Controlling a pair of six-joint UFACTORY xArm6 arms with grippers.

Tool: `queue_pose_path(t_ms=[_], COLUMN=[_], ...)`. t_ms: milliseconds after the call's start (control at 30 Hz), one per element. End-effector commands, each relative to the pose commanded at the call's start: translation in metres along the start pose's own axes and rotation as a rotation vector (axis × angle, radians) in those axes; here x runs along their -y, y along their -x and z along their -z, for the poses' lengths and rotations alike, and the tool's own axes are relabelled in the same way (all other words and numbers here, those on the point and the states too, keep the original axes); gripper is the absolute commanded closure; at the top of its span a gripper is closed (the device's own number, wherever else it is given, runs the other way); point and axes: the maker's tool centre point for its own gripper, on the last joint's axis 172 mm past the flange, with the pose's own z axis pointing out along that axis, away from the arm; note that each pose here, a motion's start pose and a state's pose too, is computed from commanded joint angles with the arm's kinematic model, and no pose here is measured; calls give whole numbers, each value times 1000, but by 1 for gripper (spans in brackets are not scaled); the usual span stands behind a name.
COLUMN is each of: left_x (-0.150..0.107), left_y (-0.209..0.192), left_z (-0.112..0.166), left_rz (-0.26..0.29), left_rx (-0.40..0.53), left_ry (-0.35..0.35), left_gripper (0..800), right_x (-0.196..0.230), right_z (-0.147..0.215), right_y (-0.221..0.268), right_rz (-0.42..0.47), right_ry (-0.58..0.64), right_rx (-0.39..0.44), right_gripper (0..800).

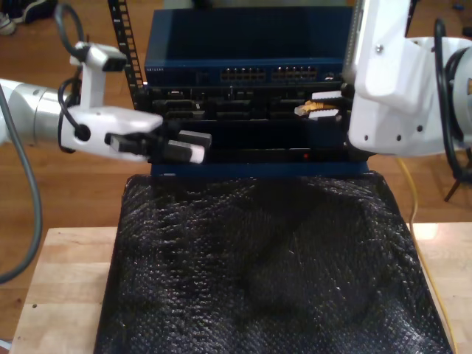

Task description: Grab the cable and plug it in

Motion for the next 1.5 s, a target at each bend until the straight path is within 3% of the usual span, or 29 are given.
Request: queue_pose_path(t_ms=[167,333,533,667,833,967,1167,1333,1433,1500], left_x=[6,9,-1,-15,-37,-49,-70,-95,-109,-111], left_y=[28,56,92,123,161,189,242,294,322,339], left_z=[11,27,48,74,109,141,185,198,203,213], left_rz=[-22,-92,-175,-236,-246,-263,-336,-325,-365,-395], left_rx=[133,281,469,600,646,693,772,782,790,808], left_ry=[-80,-154,-172,-159,-98,-92,-34,49,111,115], left_gripper=[2,2,2,2,2,2,2,2,2,2], right_x=[16,39,60,65,70,71,74,74,76,78], right_z=[-16,-32,-39,-41,-45,-48,-53,-53,-56,-57], right_y=[20,48,65,77,88,94,99,102,107,110], right_rz=[-29,-45,-50,-49,-54,-51,-59,-64,-71,-75], right_ry=[-80,-169,-302,-327,-346,-354,-367,-366,-376,-382], right_rx=[82,192,275,308,338,357,370,376,384,388], right_gripper=[800,800,800,800,800,800,800,800,800,800])
